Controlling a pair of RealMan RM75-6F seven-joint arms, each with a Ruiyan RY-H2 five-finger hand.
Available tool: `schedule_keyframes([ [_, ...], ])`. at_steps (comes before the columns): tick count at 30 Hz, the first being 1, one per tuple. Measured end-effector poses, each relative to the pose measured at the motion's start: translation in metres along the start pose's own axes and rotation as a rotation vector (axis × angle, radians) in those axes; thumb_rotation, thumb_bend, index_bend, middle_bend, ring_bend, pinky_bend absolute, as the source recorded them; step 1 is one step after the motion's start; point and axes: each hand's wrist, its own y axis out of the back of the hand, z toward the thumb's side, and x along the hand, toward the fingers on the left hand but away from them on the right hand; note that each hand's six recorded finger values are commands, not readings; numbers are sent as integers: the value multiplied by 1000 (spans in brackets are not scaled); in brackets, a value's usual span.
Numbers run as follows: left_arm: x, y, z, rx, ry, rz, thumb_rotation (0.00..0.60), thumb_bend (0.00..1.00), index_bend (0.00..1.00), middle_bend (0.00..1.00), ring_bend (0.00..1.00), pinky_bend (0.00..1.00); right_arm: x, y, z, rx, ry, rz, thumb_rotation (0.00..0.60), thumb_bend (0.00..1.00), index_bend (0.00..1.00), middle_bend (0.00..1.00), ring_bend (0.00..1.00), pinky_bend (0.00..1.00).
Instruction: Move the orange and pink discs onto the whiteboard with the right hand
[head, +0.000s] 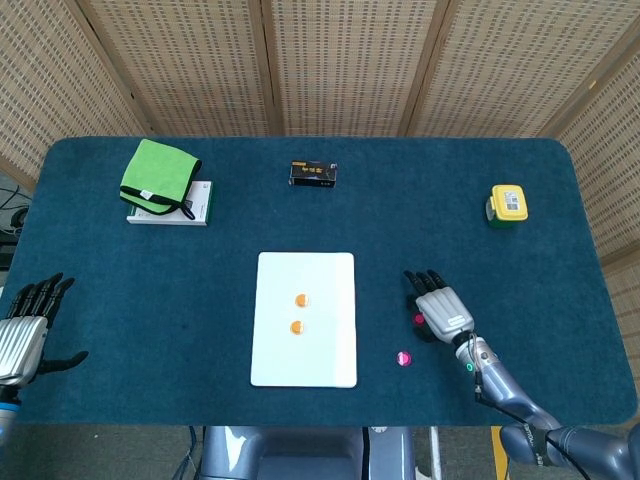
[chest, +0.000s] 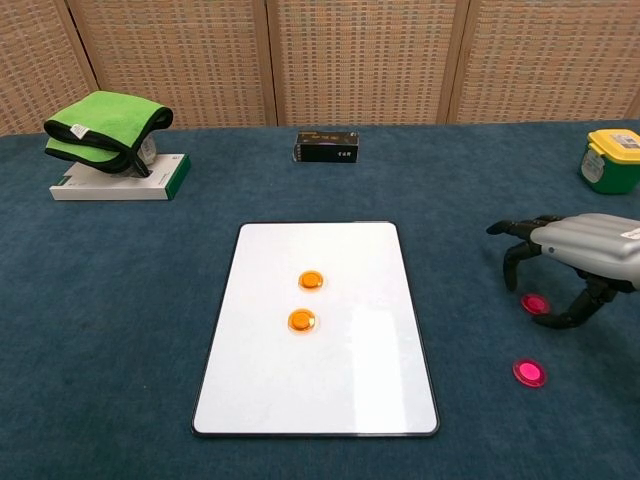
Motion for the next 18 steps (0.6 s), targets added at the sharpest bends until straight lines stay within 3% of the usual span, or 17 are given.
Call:
schedule_keyframes([
  [11, 0, 0, 0, -2, 2, -2, 600, 0, 0, 0, 0, 0, -2, -6, -5, 0, -17, 21, 600, 363, 401, 0, 0, 0],
  [18, 0, 0, 0, -1, 4, -4, 600, 0, 0, 0, 0, 0, -1, -6, -9, 4, -21, 20, 600, 381, 577, 0, 0, 0],
])
